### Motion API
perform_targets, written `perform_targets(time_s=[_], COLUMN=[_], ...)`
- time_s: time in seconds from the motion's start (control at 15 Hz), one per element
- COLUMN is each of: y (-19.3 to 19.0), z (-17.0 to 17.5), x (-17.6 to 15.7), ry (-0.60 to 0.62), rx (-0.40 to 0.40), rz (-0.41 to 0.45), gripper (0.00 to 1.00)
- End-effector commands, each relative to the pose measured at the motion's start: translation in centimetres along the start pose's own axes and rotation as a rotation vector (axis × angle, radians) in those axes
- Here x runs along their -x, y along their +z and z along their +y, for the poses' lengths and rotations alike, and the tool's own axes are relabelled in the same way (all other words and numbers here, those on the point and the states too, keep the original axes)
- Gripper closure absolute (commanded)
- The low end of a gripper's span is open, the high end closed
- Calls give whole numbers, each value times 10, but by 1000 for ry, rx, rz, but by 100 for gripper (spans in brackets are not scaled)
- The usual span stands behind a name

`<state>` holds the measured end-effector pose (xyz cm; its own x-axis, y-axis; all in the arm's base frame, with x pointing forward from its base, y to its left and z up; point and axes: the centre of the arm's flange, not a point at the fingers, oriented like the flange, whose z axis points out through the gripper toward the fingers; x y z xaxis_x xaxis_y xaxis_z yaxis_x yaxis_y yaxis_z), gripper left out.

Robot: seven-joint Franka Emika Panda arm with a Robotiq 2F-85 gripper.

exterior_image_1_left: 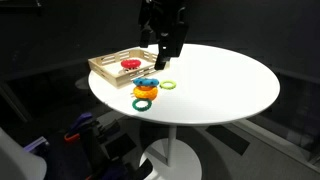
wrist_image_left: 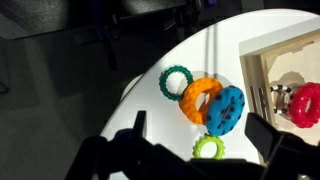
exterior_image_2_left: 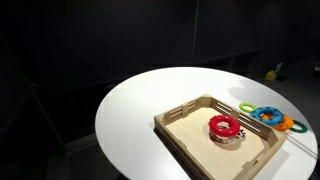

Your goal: Put the blue ring in the crate

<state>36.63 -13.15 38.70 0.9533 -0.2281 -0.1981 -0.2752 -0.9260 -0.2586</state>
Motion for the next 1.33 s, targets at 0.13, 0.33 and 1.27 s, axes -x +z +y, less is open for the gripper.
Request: perform_targets(time_s=[0.13, 0.33, 1.27], y=[0, 0, 58], z=[0, -9, -93], x=[0, -2, -16], ry=[0, -4, -96], rx=[0, 24, 280], rz=[0, 15, 105], gripper=[0, 0, 0])
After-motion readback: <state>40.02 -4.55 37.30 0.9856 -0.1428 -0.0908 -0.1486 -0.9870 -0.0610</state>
